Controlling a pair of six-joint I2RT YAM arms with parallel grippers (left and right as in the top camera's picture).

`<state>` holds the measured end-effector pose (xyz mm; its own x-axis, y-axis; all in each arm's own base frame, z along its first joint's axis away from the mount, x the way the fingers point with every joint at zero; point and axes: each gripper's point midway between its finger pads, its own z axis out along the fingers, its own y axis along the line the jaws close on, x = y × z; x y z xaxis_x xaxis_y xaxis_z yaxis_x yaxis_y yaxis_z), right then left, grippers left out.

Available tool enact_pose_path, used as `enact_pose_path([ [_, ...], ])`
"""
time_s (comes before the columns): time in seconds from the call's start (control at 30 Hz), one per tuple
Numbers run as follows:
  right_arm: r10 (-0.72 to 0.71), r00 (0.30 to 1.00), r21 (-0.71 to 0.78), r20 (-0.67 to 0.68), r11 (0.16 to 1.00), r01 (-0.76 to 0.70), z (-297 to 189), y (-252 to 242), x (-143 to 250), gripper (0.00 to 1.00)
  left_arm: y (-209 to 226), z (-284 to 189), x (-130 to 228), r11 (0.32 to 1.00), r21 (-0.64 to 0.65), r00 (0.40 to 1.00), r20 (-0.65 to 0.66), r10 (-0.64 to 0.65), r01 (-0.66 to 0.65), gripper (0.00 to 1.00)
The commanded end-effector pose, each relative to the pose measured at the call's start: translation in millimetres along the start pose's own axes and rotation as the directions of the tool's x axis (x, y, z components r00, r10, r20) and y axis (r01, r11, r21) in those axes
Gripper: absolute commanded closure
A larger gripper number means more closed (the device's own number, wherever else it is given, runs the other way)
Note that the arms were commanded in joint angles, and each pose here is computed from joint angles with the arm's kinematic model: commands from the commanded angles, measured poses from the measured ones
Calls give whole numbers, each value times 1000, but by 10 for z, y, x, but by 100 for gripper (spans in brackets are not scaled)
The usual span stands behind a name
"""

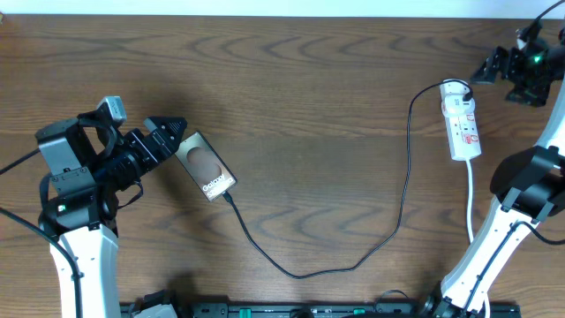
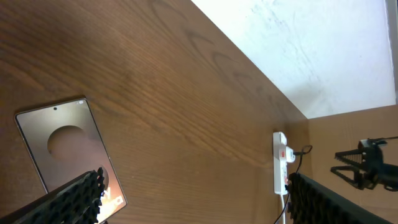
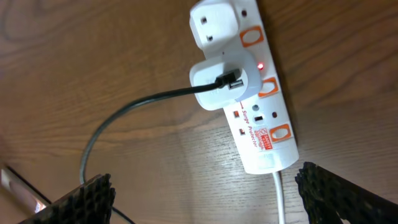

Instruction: Plug charger to phone and switch on socket

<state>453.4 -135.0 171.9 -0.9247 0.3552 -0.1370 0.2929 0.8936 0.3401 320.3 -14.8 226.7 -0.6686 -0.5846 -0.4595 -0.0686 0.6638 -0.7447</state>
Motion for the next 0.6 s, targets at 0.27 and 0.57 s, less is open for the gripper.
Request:
enact_pose_path([
  [0.27, -56, 959, 147, 279, 989, 15, -1215, 544, 198, 1, 28, 1, -9, 1000, -10, 1000, 5, 18, -18, 8],
  [0.57, -68, 959, 149, 275, 988, 28, -1207, 583, 211, 1, 28, 1, -9, 1000, -10, 1000, 5, 18, -18, 8],
])
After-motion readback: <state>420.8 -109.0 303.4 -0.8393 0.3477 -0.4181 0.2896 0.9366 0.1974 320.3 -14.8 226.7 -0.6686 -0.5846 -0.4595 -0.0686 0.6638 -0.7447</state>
